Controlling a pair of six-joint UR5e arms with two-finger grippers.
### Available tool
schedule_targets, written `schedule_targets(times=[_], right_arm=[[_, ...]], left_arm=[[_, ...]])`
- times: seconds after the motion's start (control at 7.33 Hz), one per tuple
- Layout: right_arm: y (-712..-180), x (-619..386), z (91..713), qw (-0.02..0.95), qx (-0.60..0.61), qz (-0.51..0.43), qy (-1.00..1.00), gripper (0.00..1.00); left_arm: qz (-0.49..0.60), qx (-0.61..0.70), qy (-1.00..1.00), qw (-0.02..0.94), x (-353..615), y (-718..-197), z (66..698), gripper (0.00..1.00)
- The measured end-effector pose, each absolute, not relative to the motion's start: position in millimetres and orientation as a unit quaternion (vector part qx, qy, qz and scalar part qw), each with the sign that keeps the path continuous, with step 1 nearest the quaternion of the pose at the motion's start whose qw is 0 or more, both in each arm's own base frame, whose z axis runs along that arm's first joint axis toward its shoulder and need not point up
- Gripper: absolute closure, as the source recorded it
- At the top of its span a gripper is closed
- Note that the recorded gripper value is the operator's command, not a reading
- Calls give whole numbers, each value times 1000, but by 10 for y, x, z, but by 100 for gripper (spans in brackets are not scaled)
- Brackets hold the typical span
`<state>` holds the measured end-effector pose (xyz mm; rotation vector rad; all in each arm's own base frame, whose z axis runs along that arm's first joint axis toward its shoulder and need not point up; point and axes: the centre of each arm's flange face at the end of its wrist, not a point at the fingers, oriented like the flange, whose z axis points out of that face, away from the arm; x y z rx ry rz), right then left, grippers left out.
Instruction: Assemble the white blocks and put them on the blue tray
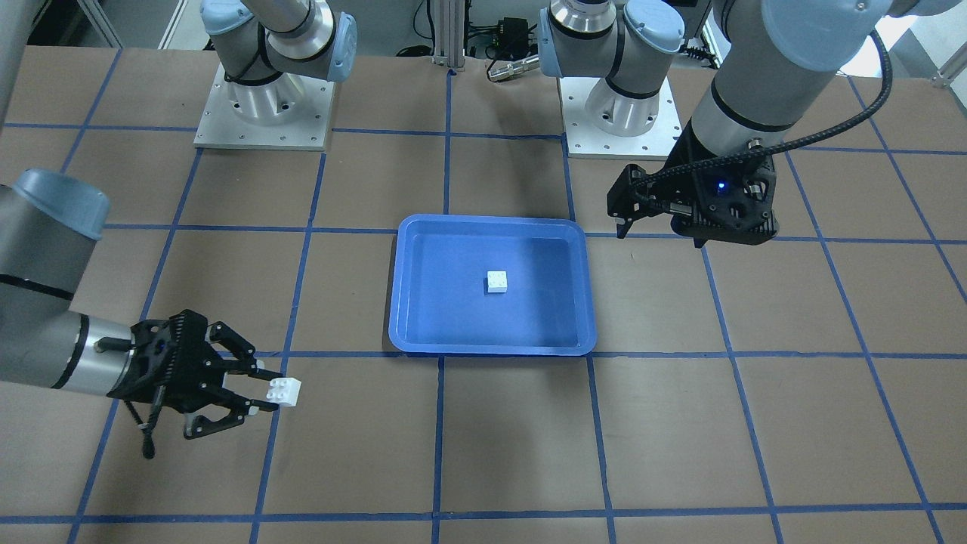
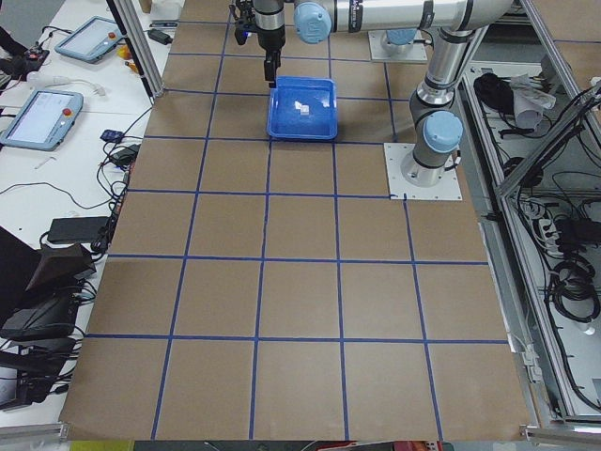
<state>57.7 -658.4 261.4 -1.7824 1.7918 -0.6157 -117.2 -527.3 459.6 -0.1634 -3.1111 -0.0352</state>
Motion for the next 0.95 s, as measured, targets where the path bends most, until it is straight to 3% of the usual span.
schedule_targets(times=[0.55, 0.95], right_arm=[[-5850, 1626, 2337, 204, -626, -181, 731, 100], [-5426, 2305, 2506, 197, -616, -166, 744, 100]], left_arm=[[-8, -52, -999, 12, -1164, -5270, 4625, 0], [-12, -51, -999, 14, -1163, -5285, 4583, 0]])
